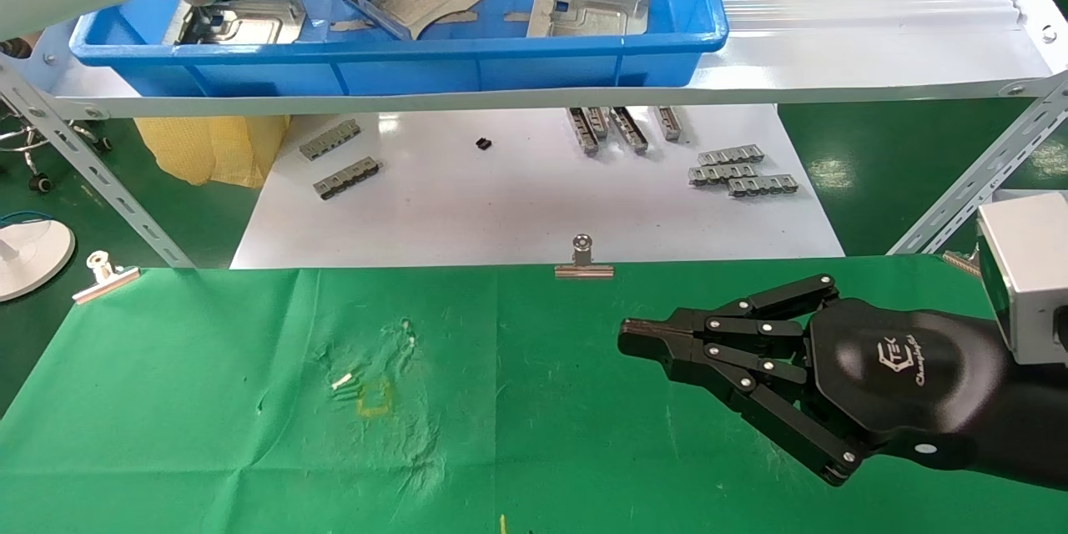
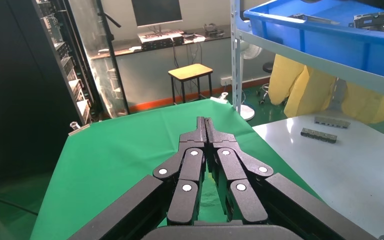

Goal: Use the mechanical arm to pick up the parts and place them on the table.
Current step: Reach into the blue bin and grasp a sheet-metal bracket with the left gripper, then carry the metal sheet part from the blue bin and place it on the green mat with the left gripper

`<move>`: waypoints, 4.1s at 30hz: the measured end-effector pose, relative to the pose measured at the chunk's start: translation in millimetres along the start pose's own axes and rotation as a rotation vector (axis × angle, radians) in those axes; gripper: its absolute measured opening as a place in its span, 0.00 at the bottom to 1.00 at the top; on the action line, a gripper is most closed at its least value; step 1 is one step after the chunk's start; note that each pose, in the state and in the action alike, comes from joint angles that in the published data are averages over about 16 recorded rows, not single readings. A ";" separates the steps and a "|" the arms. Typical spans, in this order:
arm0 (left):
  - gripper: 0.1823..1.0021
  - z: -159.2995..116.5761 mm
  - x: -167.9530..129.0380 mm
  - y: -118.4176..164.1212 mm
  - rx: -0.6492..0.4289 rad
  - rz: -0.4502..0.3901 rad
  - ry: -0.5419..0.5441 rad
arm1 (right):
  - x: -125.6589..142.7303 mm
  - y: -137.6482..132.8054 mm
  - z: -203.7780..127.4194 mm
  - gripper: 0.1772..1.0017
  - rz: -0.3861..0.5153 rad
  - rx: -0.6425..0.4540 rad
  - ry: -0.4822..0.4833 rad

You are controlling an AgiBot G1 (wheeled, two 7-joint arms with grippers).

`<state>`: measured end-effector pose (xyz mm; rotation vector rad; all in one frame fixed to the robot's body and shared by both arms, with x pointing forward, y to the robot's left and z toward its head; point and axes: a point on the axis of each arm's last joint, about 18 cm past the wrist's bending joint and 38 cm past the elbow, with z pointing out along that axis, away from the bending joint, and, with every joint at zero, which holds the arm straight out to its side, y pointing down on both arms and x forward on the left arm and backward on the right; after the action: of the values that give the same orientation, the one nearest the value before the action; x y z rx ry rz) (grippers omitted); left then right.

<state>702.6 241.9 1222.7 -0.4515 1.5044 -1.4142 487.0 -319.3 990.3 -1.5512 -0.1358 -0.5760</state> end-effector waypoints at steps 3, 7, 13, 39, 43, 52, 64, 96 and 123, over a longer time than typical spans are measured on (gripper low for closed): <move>0.96 0.9 -2.3 3.0 -0.020 0.001 -0.017 | 0.0 0.0 0.0 0.02 0.000 0.000 0.000; 0.92 1.0 -5.2 6.6 -0.040 0.007 -0.035 | 0.0 0.0 0.0 0.02 0.000 0.000 0.000; 0.82 -0.2 -8.5 9.2 -0.058 0.017 -0.048 | 0.0 0.0 0.0 0.02 0.000 0.000 0.000; 0.18 -15.1 -14.8 -2.9 -0.015 0.031 -0.019 | 0.0 0.0 0.0 0.03 0.000 0.000 0.000; 0.13 -25.8 -13.0 -13.7 0.034 0.048 0.031 | 0.0 0.0 0.0 0.04 0.000 0.000 0.000; 0.11 -64.7 3.4 -23.6 0.137 0.126 0.238 | 0.0 0.0 0.0 0.15 0.000 0.000 0.000; 0.11 -120.7 28.1 10.7 0.149 0.339 0.498 | 0.0 0.0 0.0 0.42 0.000 0.000 0.000; 0.12 -118.8 51.3 231.7 -0.331 0.602 0.674 | 0.0 0.0 0.0 0.99 0.000 0.000 0.000; 0.48 -130.6 52.4 223.5 -0.148 0.253 0.579 | 0.0 0.1 0.0 1.00 0.000 0.000 0.000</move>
<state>647.8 326.6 978.6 0.0795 2.0543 -1.2935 487.0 -319.3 990.2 -1.5511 -0.1353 -0.5761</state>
